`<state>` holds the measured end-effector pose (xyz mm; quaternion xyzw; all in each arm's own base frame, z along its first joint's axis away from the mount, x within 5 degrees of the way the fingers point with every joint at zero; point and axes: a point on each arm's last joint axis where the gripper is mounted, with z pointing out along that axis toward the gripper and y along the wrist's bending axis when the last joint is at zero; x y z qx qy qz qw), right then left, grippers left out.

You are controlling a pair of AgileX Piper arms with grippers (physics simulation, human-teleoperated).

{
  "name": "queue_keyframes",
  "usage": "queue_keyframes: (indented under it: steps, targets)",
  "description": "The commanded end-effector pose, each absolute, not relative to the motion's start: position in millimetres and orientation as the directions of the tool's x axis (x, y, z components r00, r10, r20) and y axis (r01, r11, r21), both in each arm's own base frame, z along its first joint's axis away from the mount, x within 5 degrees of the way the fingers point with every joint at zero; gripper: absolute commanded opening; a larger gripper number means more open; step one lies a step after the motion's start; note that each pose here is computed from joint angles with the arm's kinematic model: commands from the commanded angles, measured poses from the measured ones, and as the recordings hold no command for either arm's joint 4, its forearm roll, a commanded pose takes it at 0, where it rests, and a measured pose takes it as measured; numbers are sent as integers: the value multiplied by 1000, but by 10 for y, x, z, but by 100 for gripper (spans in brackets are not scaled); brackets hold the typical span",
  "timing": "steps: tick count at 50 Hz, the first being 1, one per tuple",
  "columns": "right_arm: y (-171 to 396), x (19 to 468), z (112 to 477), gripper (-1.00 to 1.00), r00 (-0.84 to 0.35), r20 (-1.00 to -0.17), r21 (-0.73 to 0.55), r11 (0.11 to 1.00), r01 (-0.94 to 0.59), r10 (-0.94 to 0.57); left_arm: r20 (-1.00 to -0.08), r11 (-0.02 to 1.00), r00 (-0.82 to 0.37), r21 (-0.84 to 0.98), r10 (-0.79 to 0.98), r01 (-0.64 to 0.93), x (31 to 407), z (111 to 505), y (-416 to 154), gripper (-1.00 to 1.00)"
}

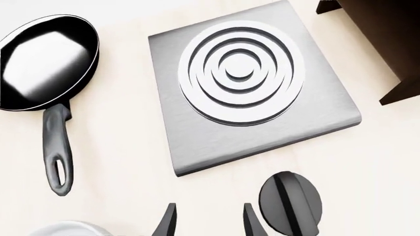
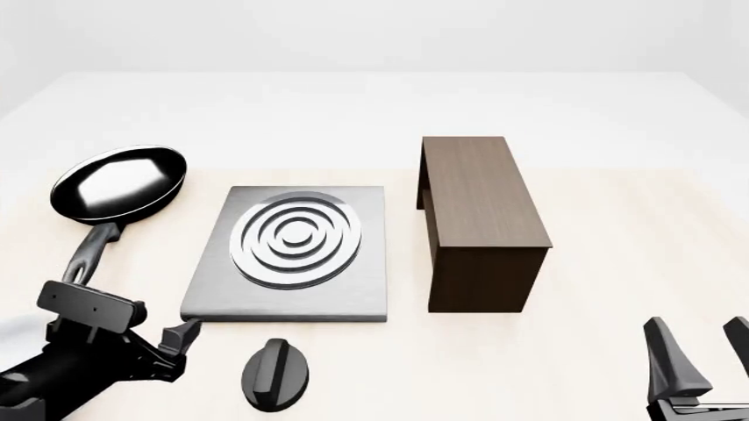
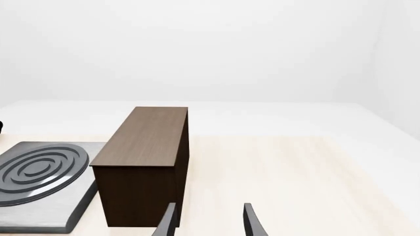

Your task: Turn on the stove.

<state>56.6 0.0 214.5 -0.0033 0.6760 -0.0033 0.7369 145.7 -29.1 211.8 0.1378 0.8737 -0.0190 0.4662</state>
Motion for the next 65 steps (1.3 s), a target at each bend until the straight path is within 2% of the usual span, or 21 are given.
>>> queue_keyframes:
  steps: [1,38,65]
  targets:
    - [0,566,2145,100,86,-996,-9,1000,0,-9,-793,948,-553,91,254,304,1414,1895,-348,100]
    - [0,566,2144,100,86,-996,-9,1000,0,-9,-740,921,-619,3,263,389,1498,1554,-628,100]
    - [0,566,2145,100,86,-996,-9,1000,0,-9,-659,926,-719,-89,221,367,1504,1245,-779,100]
